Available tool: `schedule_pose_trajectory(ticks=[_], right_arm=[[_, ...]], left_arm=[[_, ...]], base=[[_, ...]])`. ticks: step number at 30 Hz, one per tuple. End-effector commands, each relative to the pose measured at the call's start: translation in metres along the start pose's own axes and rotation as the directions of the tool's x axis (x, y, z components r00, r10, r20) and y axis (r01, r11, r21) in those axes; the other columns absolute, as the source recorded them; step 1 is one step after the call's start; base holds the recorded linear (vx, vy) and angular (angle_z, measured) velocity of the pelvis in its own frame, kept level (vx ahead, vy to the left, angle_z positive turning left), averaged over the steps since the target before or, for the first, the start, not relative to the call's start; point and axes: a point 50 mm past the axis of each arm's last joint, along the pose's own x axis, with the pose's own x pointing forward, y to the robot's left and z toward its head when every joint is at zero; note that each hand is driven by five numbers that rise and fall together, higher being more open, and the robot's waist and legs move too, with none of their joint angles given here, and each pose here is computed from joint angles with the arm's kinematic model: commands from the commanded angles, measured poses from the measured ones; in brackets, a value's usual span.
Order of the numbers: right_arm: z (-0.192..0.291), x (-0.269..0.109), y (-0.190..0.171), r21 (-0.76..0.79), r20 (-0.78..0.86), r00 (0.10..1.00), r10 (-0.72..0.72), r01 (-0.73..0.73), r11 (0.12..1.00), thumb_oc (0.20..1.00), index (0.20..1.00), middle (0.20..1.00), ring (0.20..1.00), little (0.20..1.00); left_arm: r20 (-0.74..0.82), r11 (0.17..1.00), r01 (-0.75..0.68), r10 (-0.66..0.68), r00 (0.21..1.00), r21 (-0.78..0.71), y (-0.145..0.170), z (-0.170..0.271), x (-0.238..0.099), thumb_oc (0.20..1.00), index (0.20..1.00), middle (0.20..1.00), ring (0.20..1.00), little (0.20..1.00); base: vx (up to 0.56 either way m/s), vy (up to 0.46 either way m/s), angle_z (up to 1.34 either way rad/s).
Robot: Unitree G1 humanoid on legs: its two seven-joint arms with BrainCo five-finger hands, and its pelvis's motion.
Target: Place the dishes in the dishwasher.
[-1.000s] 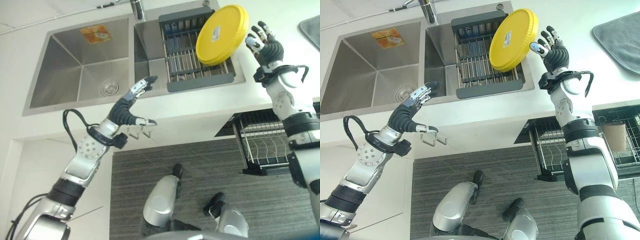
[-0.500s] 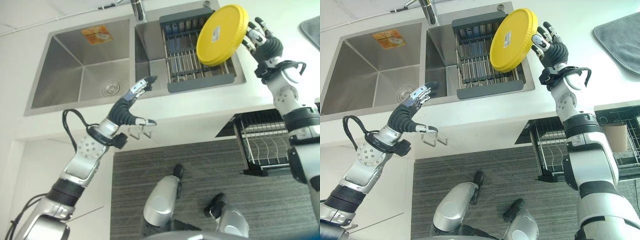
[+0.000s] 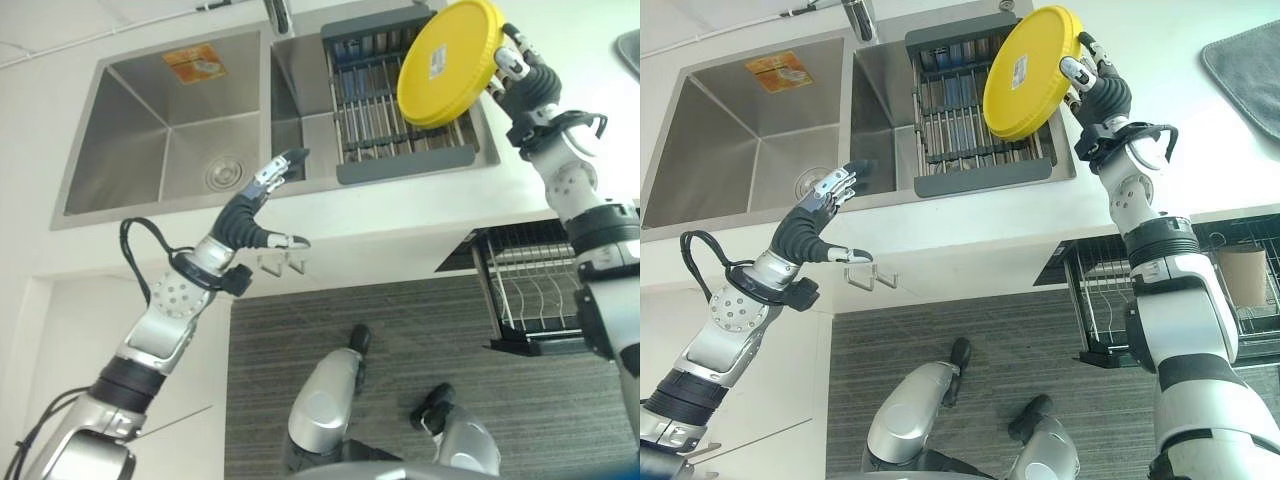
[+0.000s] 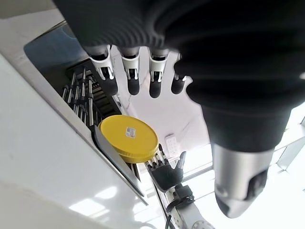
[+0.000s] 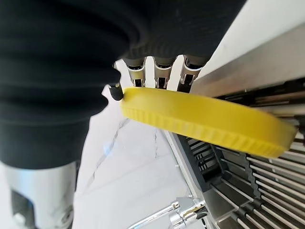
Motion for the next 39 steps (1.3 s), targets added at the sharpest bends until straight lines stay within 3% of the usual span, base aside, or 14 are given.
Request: schedule_pose_trajectory(ticks=[1, 9, 24, 39], right_arm=[[0.031, 0.014, 0.021, 0.002, 0.106, 0.991, 0.085, -0.085, 0.996, 1.0, 1.0, 1.0, 1.0, 1.0], [0.033, 0.016, 0.029, -0.019, 0.135, 0.987, 0.091, -0.089, 0.996, 1.0, 1.0, 1.0, 1.0, 1.0], [0.042, 0.013, 0.028, 0.057, 0.336, 0.937, -0.094, 0.079, 0.995, 1.0, 1.0, 1.0, 1.0, 1.0], [0.023, 0.012, 0.024, 0.14, 0.257, 0.959, -0.116, 0.082, 0.987, 1.0, 1.0, 1.0, 1.0, 1.0]], left_arm=[[0.115, 1.0, -0.002, 0.0, 0.993, 0.017, 0.001, 0.021, -0.001, 1.0, 1.0, 1.0, 1.0, 1.0], [0.111, 1.0, -0.001, 0.0, 0.994, 0.011, -0.002, 0.021, -0.001, 1.0, 1.0, 1.0, 1.0, 1.0], [0.081, 1.0, -0.014, 0.016, 0.997, -0.022, -0.013, 0.014, -0.001, 1.0, 1.0, 1.0, 1.0, 1.0], [0.065, 0.999, -0.014, 0.016, 0.998, -0.035, -0.017, 0.012, -0.004, 1.0, 1.0, 1.0, 1.0, 1.0]], base=[[0.0, 0.0, 0.0], [0.02, 0.01, 0.0], [0.01, 0.026, -0.02], [0.0, 0.013, 0.0]])
